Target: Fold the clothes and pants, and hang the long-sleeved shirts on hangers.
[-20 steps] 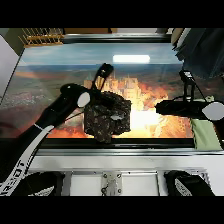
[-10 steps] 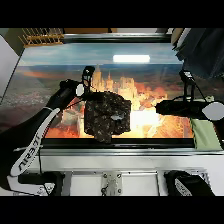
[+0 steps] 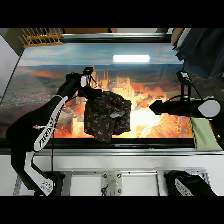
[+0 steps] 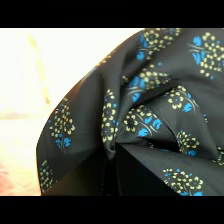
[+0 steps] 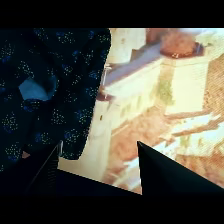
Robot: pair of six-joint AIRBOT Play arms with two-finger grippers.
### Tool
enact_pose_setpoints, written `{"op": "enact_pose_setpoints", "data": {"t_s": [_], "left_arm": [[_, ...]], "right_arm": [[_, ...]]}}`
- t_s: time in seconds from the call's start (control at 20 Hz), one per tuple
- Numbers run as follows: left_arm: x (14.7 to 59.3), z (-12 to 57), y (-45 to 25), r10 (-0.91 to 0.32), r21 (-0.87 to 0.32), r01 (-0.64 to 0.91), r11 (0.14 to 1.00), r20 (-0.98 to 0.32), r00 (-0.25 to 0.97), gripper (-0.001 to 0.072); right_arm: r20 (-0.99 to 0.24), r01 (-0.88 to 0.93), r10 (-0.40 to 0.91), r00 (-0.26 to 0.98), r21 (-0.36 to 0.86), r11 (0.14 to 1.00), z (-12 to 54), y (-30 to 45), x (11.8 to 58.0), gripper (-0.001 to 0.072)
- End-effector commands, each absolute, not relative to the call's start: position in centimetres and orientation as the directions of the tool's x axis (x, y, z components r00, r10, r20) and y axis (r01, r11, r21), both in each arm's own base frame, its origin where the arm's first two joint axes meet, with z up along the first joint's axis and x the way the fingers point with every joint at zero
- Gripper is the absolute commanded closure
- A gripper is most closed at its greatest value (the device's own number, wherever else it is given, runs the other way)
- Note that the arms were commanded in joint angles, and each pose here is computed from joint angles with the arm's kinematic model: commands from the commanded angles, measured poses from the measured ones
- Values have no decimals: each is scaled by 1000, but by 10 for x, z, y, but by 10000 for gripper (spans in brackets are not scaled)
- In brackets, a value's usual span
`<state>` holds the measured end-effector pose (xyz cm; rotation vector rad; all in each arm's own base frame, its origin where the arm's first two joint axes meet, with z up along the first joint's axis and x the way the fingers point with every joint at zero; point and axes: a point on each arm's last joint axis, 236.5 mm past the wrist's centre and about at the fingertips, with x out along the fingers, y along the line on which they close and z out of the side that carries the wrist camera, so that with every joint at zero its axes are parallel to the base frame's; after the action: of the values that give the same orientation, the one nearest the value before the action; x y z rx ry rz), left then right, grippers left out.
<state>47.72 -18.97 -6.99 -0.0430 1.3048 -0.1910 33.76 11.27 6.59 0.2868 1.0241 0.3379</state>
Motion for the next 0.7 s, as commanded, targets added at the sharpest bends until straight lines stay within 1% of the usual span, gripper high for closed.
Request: {"op": "enact_pose_setpoints", "data": {"t_s": [0.0, 0.1, 0.2, 0.3, 0.35, 0.45, 0.5, 0.65], "left_arm": [[479, -50, -170, -154, -123, 136, 983, -957, 248, 700], [477, -39, -164, -152, -114, 158, 981, -957, 248, 700], [473, -35, -163, -150, -108, 178, 978, -959, 241, 700], [471, -36, -162, -148, -107, 180, 978, -961, 233, 700], [471, -37, -162, -148, -107, 180, 978, -961, 234, 700], [471, -37, -162, -148, -107, 180, 978, -961, 234, 700], [471, -37, -162, -148, -107, 180, 978, -961, 234, 700], [472, -36, -162, -148, -107, 180, 978, -960, 237, 700]], "right_arm": [[-797, -55, 392, 460, 415, 908, 27, 112, 367, 214], [-774, 17, 418, 475, 483, 875, -2, 121, 396, 214], [-747, 47, 485, 455, 564, 825, -33, 139, 415, 213], [-684, 58, 603, 411, 680, 731, -49, 171, 424, 213], [-635, 35, 665, 393, 734, 679, -49, 189, 427, 213], [-557, 2, 741, 375, 800, 600, -46, 220, 429, 214], [-550, -8, 751, 365, 805, 593, -48, 230, 427, 214], [-574, -26, 751, 328, 789, 614, -61, 247, 416, 214]]}}
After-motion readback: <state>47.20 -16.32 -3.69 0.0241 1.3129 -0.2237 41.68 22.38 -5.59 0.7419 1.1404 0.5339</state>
